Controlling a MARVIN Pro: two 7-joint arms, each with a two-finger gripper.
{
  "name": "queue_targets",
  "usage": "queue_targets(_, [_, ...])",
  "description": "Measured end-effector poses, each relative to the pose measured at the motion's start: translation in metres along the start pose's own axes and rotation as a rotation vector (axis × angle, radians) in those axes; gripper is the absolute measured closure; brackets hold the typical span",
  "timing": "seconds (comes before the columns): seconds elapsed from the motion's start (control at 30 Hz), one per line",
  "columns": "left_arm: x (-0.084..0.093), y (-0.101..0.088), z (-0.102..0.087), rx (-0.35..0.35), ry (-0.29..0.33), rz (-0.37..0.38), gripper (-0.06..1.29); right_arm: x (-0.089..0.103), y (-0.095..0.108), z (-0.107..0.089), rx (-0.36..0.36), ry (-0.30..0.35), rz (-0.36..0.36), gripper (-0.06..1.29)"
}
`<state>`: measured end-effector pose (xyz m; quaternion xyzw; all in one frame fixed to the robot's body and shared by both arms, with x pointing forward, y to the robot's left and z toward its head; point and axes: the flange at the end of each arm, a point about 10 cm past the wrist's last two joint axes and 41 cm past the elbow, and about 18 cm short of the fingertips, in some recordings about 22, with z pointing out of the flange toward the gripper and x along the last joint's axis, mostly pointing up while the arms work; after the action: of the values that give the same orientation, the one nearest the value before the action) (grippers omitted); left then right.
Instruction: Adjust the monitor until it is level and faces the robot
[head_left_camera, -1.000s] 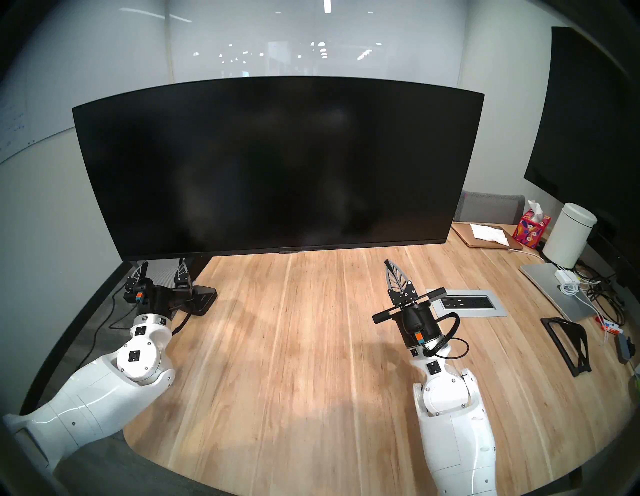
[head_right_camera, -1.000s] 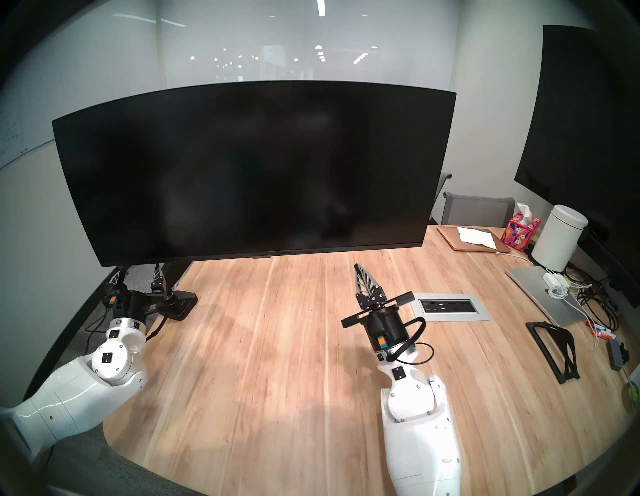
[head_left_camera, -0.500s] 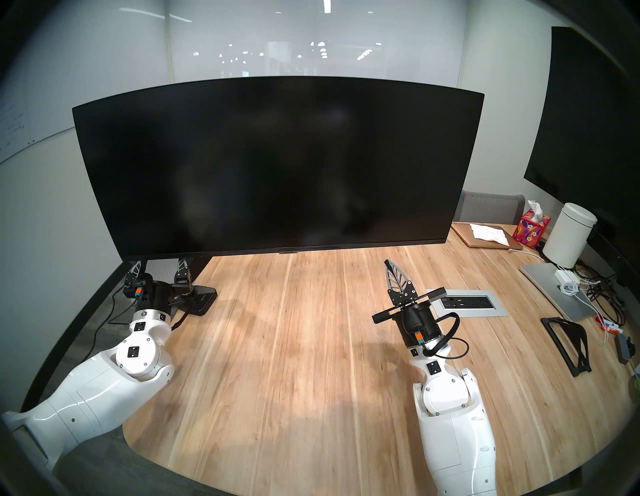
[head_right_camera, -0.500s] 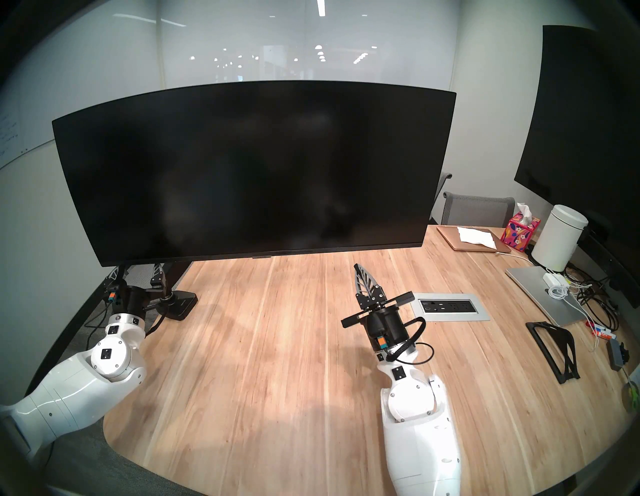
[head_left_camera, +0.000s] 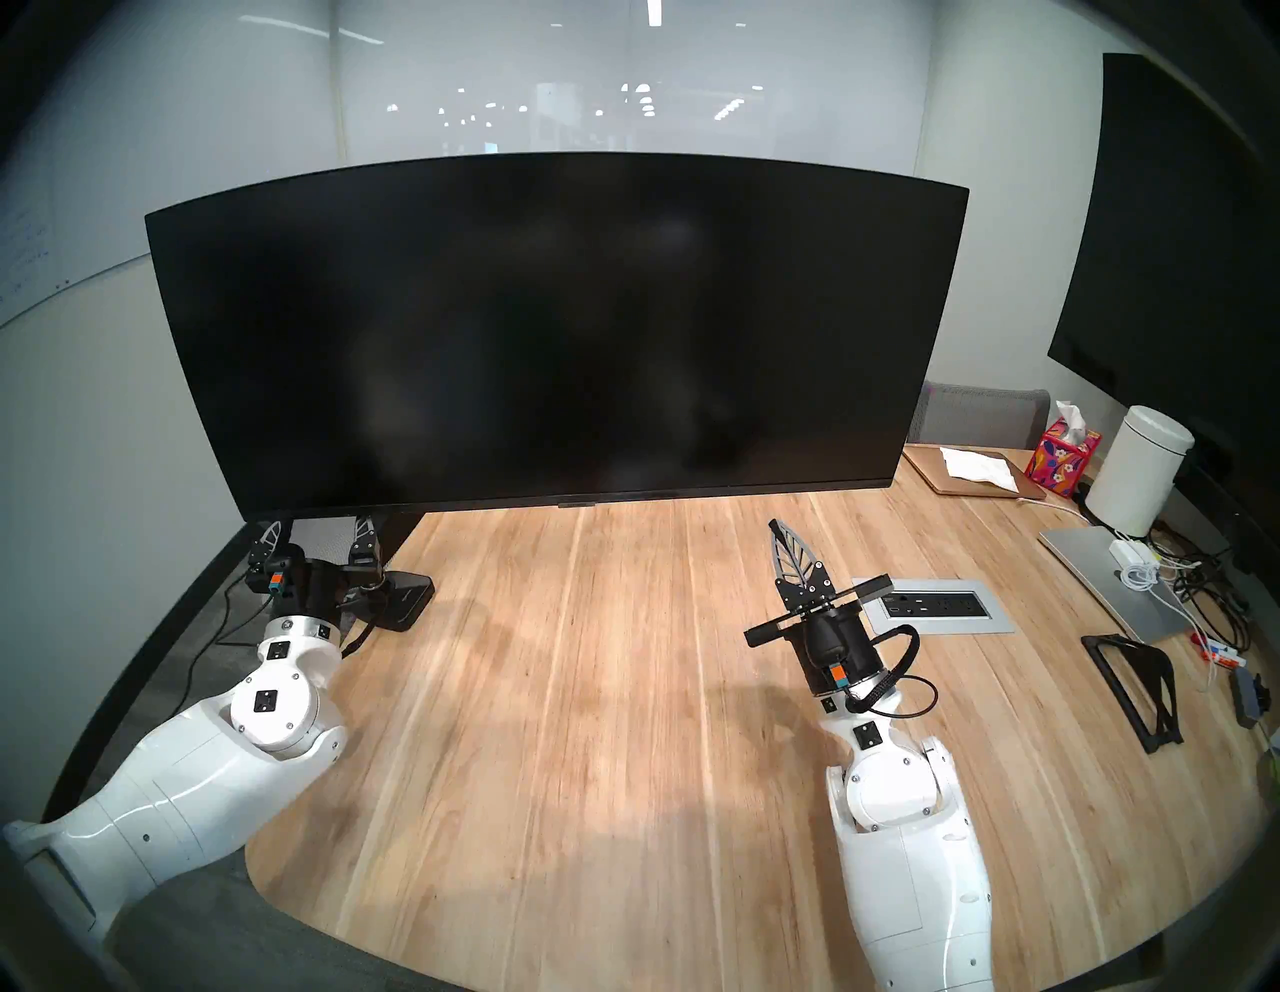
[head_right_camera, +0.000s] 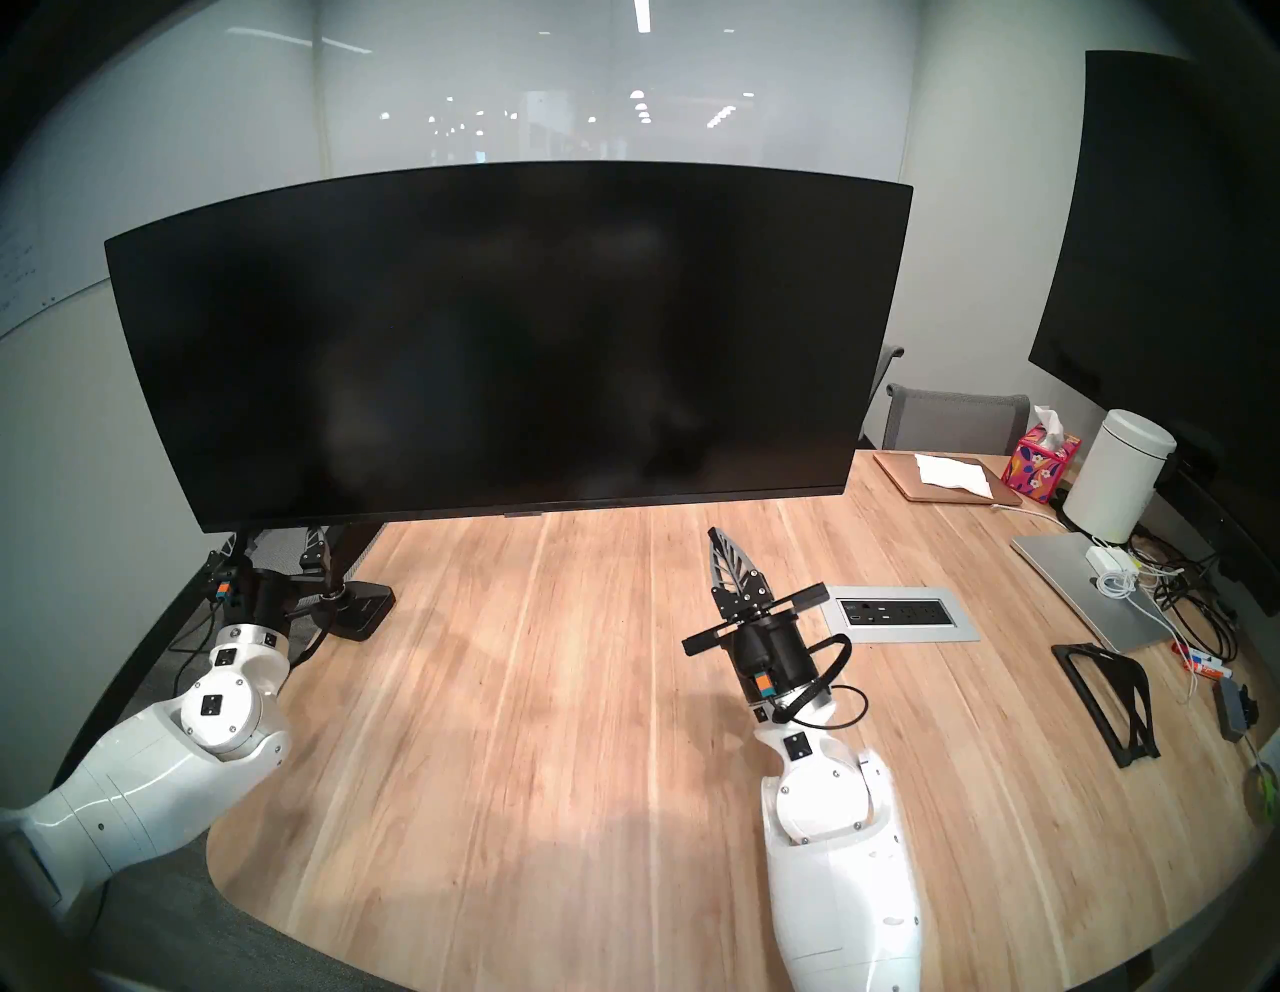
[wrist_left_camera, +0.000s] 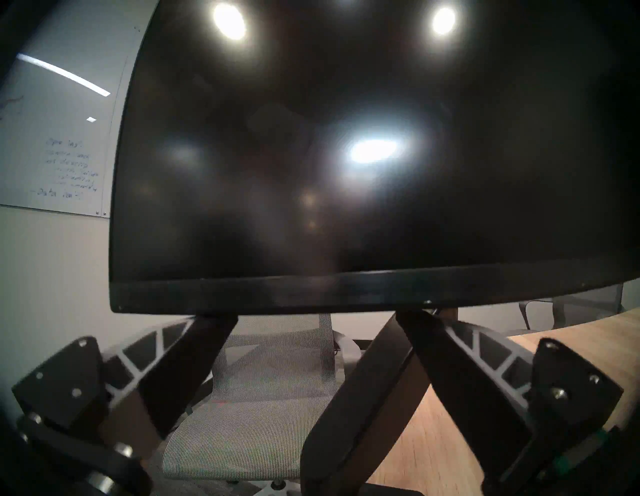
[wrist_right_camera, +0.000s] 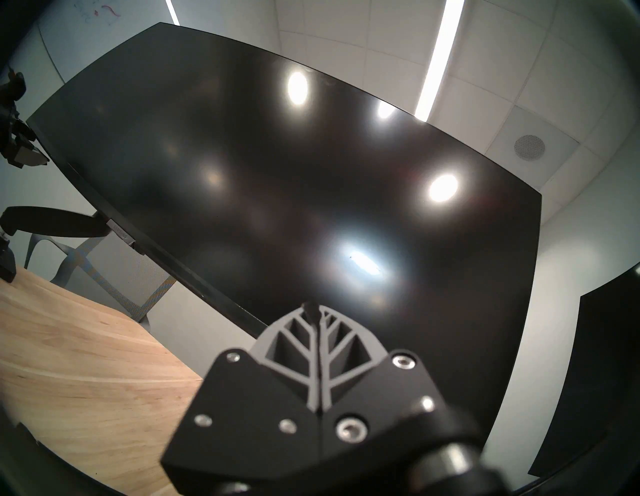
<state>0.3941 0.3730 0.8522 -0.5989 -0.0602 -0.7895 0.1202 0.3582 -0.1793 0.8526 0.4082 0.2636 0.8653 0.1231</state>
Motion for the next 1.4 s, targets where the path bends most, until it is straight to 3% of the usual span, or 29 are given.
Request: queue_targets(1.4, [0.0022, -0.0019, 0.0002, 0.007, 0.01, 0.015, -0.04, 0.0, 0.0, 0.0, 0.0, 0.0, 0.0, 1.25])
